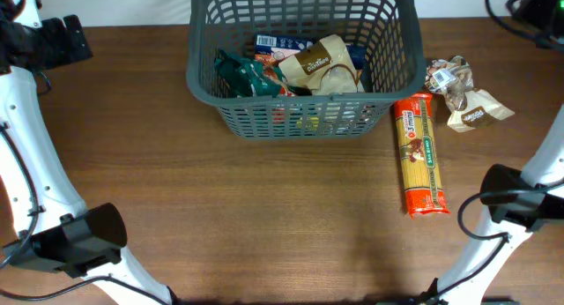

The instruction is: Pack container

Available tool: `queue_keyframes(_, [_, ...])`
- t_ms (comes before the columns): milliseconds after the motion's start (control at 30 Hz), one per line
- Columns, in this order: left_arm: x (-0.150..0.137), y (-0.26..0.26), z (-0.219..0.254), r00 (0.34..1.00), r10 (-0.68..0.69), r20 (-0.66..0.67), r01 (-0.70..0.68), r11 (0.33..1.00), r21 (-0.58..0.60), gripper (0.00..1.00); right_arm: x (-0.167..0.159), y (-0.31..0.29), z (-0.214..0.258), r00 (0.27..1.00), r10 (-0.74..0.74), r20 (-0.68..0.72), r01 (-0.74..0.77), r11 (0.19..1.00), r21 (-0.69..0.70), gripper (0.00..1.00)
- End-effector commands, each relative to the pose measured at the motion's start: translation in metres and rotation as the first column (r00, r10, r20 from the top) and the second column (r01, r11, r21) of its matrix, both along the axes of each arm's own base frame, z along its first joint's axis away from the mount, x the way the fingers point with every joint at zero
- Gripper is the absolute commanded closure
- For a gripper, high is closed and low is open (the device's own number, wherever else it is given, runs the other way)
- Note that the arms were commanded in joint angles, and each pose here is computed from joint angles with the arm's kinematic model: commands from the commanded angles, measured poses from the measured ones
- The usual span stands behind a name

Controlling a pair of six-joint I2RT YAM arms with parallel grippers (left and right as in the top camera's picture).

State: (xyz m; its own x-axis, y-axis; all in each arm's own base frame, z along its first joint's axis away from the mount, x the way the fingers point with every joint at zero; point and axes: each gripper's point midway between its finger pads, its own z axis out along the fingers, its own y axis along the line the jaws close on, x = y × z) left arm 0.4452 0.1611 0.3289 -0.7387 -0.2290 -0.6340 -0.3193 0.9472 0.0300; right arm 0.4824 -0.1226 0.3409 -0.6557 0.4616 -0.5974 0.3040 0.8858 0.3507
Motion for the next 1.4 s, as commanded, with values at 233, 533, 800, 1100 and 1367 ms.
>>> queue_keyframes(233, [-0.001, 0.003, -0.003, 1.0, 0.014, -0.004, -0.014, 1.0, -0.009, 0.01, 0.003, -0.038, -0.109, 0.951, 0.009, -0.31, -0.074, 0.977, -0.199, 0.37])
queue_keyframes(533, [-0.001, 0.003, -0.003, 1.0, 0.014, -0.004, -0.014, 1.0, -0.009, 0.01, -0.012, -0.045, -0.208, 0.853, 0.027, -0.521, -0.167, 0.96, -0.223, 0.34])
queue_keyframes(800, [-0.001, 0.003, -0.003, 1.0, 0.014, -0.004, -0.014, 1.0, -0.009, 0.01, -0.021, -0.044, -0.265, 0.795, 0.024, -0.606, -0.252, 0.922, -0.294, 0.26])
queue_keyframes(1100, [-0.001, 0.003, -0.003, 1.0, 0.014, -0.004, -0.014, 1.0, -0.009, 0.01, -0.005, -0.02, -0.284, 0.766, 0.129, -0.63, -0.41, 0.853, -0.324, 0.2])
queue_keyframes(1367, [-0.001, 0.003, -0.003, 1.0, 0.014, -0.004, -0.014, 1.0, -0.009, 0.01, 0.003, -0.028, -0.299, 0.781, 0.11, -0.614, -0.384, 0.862, -0.333, 0.2])
